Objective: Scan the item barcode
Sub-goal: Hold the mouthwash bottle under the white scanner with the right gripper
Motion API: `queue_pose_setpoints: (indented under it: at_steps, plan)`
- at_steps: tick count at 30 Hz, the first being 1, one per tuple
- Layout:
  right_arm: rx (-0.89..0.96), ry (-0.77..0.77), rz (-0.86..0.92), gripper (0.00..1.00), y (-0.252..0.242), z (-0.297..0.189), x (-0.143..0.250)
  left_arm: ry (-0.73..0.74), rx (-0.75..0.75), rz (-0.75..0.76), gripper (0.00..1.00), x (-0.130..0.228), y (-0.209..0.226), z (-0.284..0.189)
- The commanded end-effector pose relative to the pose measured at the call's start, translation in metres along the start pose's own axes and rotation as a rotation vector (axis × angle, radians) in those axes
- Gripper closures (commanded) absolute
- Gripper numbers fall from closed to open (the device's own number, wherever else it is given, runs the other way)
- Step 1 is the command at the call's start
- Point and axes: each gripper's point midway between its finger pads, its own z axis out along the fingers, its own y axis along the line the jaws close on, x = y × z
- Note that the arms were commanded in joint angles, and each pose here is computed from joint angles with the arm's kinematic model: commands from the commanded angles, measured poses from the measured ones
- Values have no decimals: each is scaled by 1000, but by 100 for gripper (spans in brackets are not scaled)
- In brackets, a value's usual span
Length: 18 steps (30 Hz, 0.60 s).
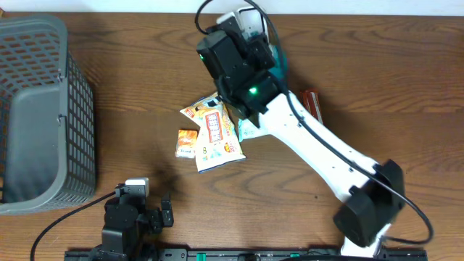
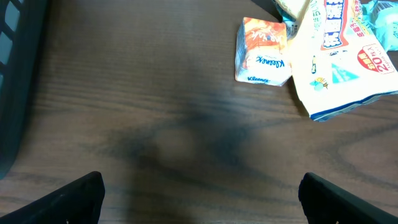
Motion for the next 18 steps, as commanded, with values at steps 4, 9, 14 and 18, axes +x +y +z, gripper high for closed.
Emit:
queue_pose_setpoints:
  at_steps: [4,9,14,18]
  plan:
    - [311,-2,-182,99,-12,36,-11,3,-6,2,0,1,1,0]
    - [450,-53,-280,99,-10,64,-28,4,-6,1,0,1,1,0]
    - [500,-90,-344,99,2,94,-30,4,-6,2,0,1,1,0]
    - [494,-91,-360,99,18,120,-32,4,-6,2,0,1,1,0]
